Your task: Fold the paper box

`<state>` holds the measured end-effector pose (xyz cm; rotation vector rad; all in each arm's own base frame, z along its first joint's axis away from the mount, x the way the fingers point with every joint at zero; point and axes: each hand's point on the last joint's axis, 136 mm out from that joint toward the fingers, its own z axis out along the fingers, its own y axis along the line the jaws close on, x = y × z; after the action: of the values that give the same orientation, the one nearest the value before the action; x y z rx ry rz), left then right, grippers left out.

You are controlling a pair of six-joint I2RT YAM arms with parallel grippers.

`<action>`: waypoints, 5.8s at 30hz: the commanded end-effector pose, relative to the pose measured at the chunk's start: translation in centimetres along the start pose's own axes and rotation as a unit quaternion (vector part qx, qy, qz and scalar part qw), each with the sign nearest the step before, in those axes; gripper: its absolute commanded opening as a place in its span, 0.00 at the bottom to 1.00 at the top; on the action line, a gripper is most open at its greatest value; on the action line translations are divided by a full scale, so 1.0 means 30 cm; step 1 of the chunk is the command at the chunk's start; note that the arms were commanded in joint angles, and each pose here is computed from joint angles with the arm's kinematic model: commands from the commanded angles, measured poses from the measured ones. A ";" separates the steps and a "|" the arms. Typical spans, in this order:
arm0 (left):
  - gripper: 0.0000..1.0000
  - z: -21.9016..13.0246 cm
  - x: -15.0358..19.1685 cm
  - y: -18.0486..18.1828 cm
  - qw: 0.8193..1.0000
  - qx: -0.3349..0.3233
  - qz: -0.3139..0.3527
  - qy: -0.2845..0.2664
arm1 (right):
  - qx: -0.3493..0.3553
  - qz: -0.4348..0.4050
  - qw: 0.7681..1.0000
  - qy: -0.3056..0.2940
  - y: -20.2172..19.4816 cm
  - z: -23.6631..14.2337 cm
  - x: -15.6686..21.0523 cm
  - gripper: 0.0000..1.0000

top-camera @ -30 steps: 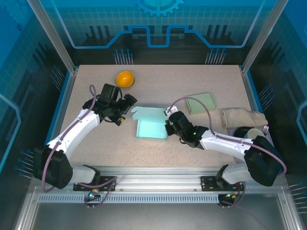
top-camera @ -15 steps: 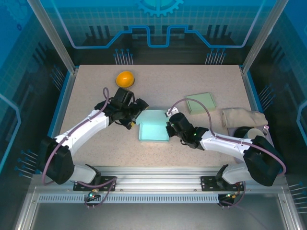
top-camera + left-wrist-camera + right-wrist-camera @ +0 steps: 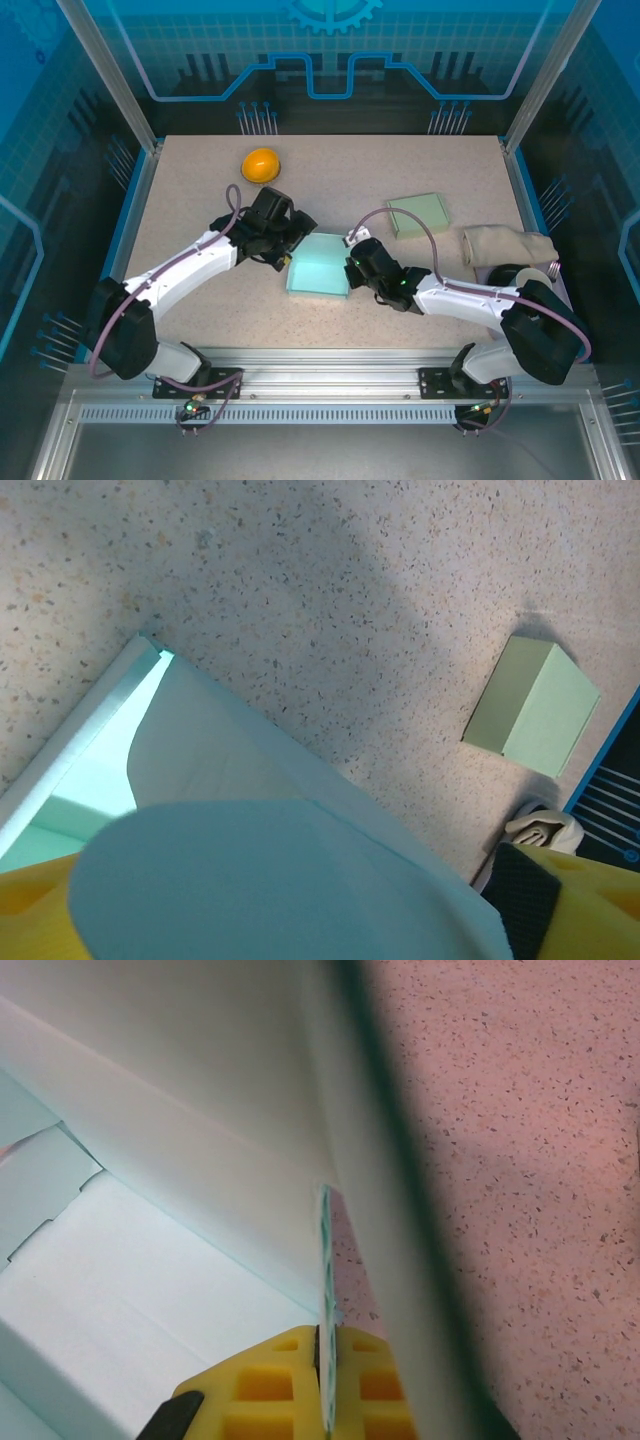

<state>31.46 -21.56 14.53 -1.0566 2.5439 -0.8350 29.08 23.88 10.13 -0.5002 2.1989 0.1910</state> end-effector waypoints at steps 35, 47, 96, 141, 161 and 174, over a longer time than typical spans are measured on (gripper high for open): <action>0.75 0.048 0.069 0.284 0.994 -0.088 0.057 -0.018 | -0.037 0.253 0.964 0.069 0.074 -0.072 0.082 0.20; 0.75 0.038 0.053 0.320 0.993 -0.094 0.062 -0.035 | -0.100 0.170 0.980 0.024 0.217 -0.103 -0.016 0.22; 0.74 0.101 0.052 0.383 0.990 -0.126 0.050 -0.039 | -0.062 0.028 0.993 0.101 0.139 -0.285 0.139 0.45; 0.92 -0.015 0.001 0.283 0.979 -0.151 0.118 -0.065 | 0.009 0.082 0.973 0.218 0.069 0.097 0.169 0.58; 0.93 0.114 -0.005 0.380 0.976 -0.180 0.123 0.007 | 0.016 0.053 0.971 0.233 0.037 0.139 0.158 0.58; 0.97 -0.054 -0.063 0.248 0.980 -0.137 0.138 -0.049 | 0.016 0.040 0.972 0.232 0.033 0.141 0.159 0.58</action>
<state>27.59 -16.32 10.87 -0.7862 2.6993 -0.4254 29.58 26.27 5.43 -0.4466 2.6140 0.1696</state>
